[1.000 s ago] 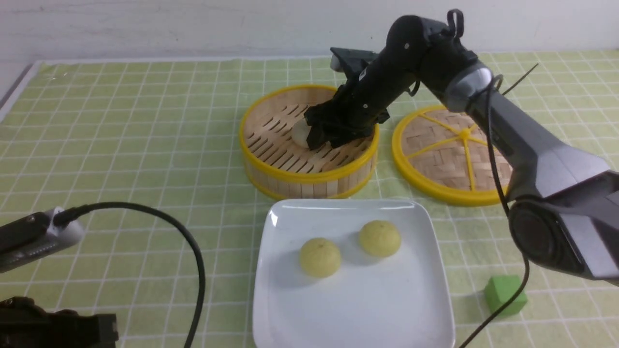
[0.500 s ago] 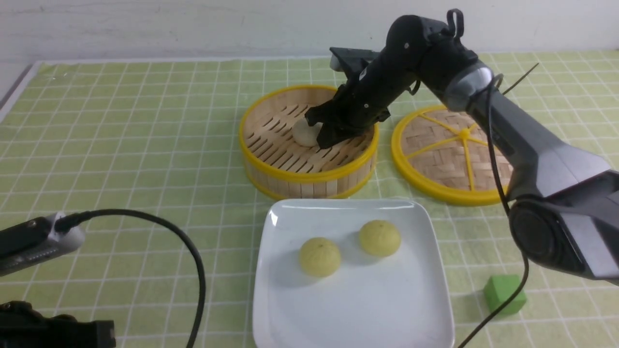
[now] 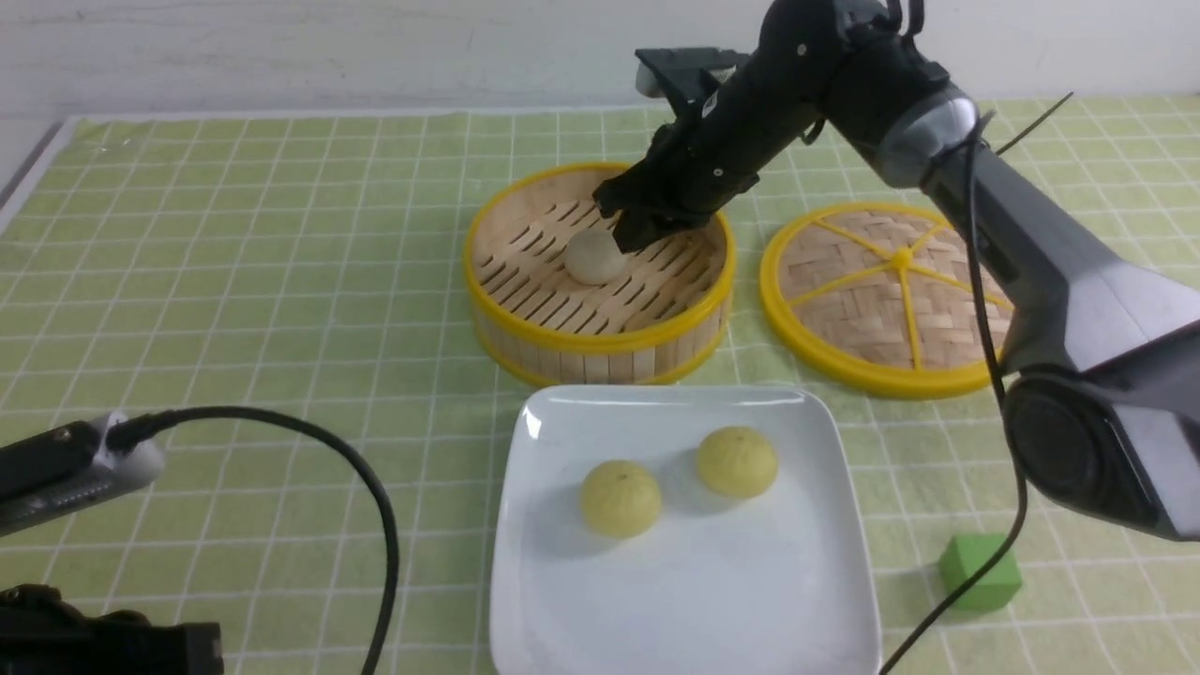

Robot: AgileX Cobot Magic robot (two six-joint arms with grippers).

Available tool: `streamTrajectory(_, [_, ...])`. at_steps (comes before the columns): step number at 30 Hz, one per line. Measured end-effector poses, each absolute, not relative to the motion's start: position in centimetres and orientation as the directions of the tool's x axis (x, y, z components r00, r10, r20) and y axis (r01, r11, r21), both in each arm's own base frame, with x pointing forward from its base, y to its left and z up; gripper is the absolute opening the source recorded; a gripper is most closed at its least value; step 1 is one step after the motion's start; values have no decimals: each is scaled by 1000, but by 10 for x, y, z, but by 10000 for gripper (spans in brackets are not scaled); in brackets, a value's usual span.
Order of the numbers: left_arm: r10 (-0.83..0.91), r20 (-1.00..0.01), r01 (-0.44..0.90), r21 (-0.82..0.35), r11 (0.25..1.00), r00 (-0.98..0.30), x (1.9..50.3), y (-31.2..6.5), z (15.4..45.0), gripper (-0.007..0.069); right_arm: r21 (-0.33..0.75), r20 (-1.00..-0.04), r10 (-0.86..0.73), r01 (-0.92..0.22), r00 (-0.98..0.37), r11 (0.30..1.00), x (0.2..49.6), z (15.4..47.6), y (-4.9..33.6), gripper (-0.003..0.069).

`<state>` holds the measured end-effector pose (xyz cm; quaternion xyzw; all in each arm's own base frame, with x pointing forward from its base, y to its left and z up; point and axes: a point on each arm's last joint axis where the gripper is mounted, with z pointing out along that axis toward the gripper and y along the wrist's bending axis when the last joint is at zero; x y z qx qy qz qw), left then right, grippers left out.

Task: Put the steamed buns into the plate on the green tablecloth.
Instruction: 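Reach toward a bun in the bamboo steamer with the right gripper, then move the steamed bun from the bamboo steamer onto the white plate with the right gripper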

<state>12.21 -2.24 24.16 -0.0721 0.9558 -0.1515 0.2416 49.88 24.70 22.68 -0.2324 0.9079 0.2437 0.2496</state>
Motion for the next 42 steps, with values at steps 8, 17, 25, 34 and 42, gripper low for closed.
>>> streamTrajectory(8, [-209, -437, -64, -323, 944, -875, 122, -22, 241, 145, 292, -586, -303, -545, -751, 786, 502, 221, 250, 368])
streamTrajectory(17, [-197, -441, -60, -305, 950, -876, 122, -21, 241, 146, 289, -587, -339, -581, -735, 761, 503, 212, 251, 506])
streamTrajectory(25, [-191, -442, -58, -296, 953, -876, 122, -20, 241, 158, 314, -610, -376, -648, -697, 694, 511, 198, 240, 461])
streamTrajectory(34, [-190, -441, -58, -295, 954, -877, 122, -20, 241, 160, 340, -593, -376, -645, -712, 684, 511, 192, 237, 85])
streamTrajectory(42, [-184, -425, -58, -294, 954, -886, 120, -21, 240, 163, 297, -563, -410, -639, -718, 710, 506, 217, 224, 20])
